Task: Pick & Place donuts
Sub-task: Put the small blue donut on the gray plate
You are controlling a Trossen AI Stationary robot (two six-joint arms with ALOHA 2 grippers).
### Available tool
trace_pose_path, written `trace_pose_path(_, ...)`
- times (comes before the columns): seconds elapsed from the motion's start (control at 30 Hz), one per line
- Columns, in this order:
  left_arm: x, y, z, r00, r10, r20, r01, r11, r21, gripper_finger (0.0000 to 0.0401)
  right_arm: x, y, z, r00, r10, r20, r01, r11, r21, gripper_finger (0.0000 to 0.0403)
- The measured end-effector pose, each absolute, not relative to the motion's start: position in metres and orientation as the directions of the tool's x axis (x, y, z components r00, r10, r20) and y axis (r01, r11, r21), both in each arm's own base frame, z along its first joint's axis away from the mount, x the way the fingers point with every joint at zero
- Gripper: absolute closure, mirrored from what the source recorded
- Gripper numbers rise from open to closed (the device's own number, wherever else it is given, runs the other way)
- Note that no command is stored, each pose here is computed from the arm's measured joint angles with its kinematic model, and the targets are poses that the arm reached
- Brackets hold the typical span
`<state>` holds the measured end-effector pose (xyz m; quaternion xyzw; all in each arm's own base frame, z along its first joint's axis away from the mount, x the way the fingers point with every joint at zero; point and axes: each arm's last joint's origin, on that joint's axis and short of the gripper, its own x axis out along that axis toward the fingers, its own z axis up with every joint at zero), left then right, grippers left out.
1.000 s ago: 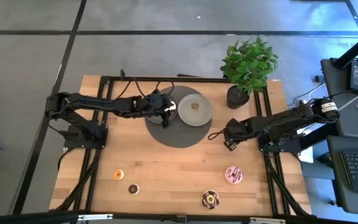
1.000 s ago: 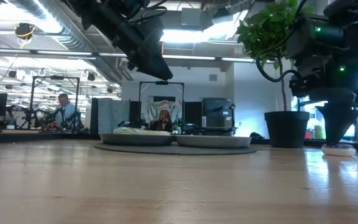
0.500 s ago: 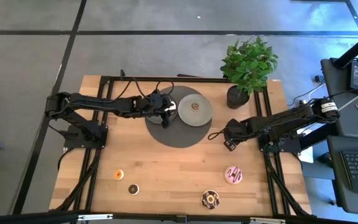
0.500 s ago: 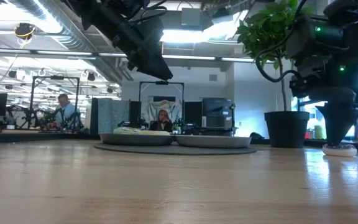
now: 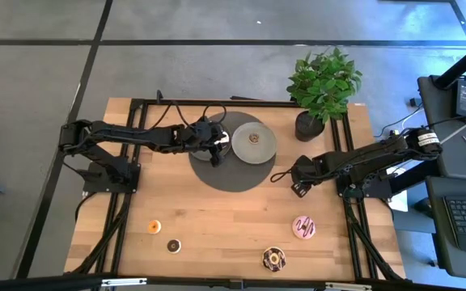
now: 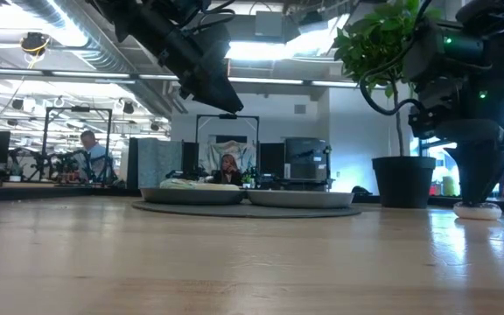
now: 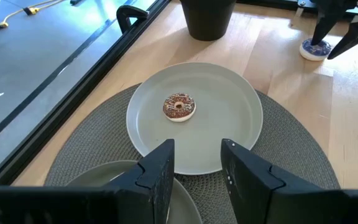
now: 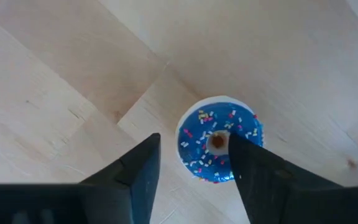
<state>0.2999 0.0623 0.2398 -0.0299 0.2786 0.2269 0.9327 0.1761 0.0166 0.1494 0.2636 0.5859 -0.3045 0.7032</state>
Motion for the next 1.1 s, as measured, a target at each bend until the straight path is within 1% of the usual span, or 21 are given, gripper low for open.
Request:
trace_pose_path(0.17, 0.2999, 0.0623, 0.2398, 0.742, 0.407, -0.533, -0.44, 0.895, 0.071, 0.0274, 0.1761, 0.0169, 0.1493, 0.127, -0.11, -0.986, 0.736, 0.677, 0.02, 0.0216)
trace_pose_path(0.47, 0.2999, 0.0623, 0.2398, 0.742, 0.407, -0.533, -0.439, 0.895, 0.072, 0.0273, 0.176, 0.0169, 0.1493, 0.126, -0.107, -0.986, 0.734, 0.679, 0.02, 0.0281)
trace_pose_path(0.57, 0.2999, 0.0623, 0.2398, 0.742, 0.407, -0.533, -0.439, 0.895, 0.072, 0.0274, 0.1762, 0.017, 0.1483, 0.122, -0.108, -0.987, 0.733, 0.68, 0.016, 0.0297)
trace_pose_path(0.7, 0.2999, 0.0623, 0.2398, 0.742, 0.407, -0.534, -0.439, 0.895, 0.072, 0.0274, 0.1746, 0.0168, 0.1423, 0.127, -0.107, -0.986, 0.726, 0.687, 0.019, 0.0307)
trace_pose_path(0.93, 0.2999, 0.0623, 0.2398, 0.742, 0.407, -0.534, -0.439, 0.895, 0.072, 0.0274, 0.1748, 0.0168, 0.1417, 0.133, -0.107, -0.985, 0.707, 0.707, 0.019, 0.0312)
trace_pose_path(1.0, 0.2999, 0.0623, 0.2398, 0.742, 0.407, -0.533, -0.439, 0.895, 0.072, 0.0273, 0.1748, 0.0168, 0.1417, 0.133, -0.107, -0.985, 0.7, 0.714, 0.017, 0.0322)
trace_pose_path(1.1, 0.2999, 0.0623, 0.2398, 0.742, 0.407, -0.533, -0.439, 0.895, 0.072, 0.0274, 0.1747, 0.0168, 0.1416, 0.132, -0.107, -0.985, 0.697, 0.717, 0.016, 0.0348)
